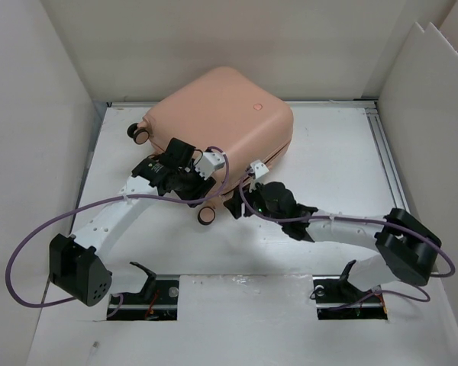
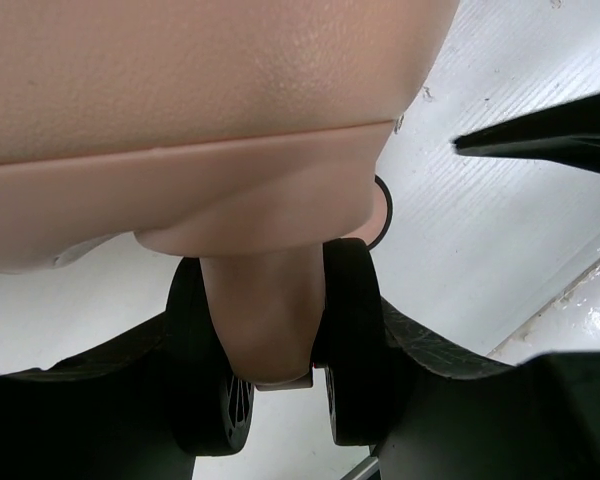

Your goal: Pack the luggage

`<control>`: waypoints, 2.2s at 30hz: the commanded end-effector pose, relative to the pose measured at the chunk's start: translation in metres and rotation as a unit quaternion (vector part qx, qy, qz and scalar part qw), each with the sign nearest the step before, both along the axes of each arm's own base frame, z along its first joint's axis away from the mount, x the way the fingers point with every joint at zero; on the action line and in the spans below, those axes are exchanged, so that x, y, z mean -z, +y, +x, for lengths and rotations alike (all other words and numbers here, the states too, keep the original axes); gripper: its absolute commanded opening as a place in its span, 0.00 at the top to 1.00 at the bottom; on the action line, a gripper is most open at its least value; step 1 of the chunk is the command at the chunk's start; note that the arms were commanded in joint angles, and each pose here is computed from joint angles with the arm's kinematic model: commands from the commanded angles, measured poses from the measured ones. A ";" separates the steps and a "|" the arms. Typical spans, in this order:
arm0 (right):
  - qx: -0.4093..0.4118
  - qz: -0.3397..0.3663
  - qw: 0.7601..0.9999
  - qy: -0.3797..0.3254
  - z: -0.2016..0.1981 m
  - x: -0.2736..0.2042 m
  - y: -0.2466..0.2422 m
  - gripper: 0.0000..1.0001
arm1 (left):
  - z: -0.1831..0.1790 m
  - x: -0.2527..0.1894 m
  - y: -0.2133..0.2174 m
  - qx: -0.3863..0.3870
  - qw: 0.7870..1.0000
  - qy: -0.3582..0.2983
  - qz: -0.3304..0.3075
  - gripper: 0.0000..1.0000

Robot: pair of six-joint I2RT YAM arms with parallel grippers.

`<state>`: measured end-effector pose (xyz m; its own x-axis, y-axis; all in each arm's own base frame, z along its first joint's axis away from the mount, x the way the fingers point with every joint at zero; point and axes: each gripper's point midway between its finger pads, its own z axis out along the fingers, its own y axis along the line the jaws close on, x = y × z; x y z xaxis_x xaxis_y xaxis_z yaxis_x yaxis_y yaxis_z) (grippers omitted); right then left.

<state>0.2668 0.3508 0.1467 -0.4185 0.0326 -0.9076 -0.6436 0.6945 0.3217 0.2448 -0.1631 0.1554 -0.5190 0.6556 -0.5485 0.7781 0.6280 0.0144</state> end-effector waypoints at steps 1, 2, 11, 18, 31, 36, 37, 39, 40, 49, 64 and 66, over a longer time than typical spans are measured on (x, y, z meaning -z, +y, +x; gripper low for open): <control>0.031 -0.005 0.999 0.021 -0.021 0.002 -0.012 0.32 | 0.013 -0.034 -0.028 0.035 0.996 -0.053 -0.065 1.00; 0.032 0.002 0.999 0.019 -0.026 -0.002 -0.015 0.32 | 0.014 -0.035 -0.029 0.035 0.995 -0.057 -0.067 1.00; 0.012 -0.003 1.000 0.023 -0.017 0.003 0.012 0.31 | 0.013 -0.034 -0.028 0.039 0.995 -0.060 -0.065 1.00; 0.014 0.017 0.999 0.028 -0.005 -0.003 0.034 0.31 | 0.011 -0.043 -0.028 0.042 0.994 -0.067 -0.074 1.00; 0.072 0.055 0.995 0.045 0.020 -0.004 0.031 0.62 | 0.008 -0.045 -0.027 0.039 0.994 -0.069 -0.078 1.00; 0.065 0.074 0.995 0.031 0.024 -0.013 0.039 0.68 | 0.007 -0.045 -0.027 0.039 0.993 -0.073 -0.080 1.00; 0.064 0.072 0.995 0.027 0.024 -0.012 0.038 0.69 | 0.007 -0.045 -0.027 0.039 0.993 -0.073 -0.080 1.00; 0.056 0.092 0.994 0.011 0.023 -0.024 0.040 0.66 | 0.003 -0.041 -0.026 0.038 0.994 -0.065 -0.083 1.00; 0.056 0.096 0.994 0.008 0.024 -0.027 0.041 0.63 | 0.003 -0.041 -0.026 0.038 0.994 -0.065 -0.083 1.00; 0.048 0.101 0.994 0.002 0.025 -0.029 0.046 0.64 | 0.000 -0.039 -0.025 0.038 0.994 -0.067 -0.084 1.00; 0.121 0.012 0.993 -0.003 0.035 -0.017 0.007 1.00 | 0.000 -0.031 -0.015 0.023 0.996 -0.064 -0.059 1.00; 0.091 0.014 0.996 -0.006 0.030 -0.022 0.011 1.00 | 0.000 -0.027 -0.012 0.019 0.996 -0.063 -0.052 1.00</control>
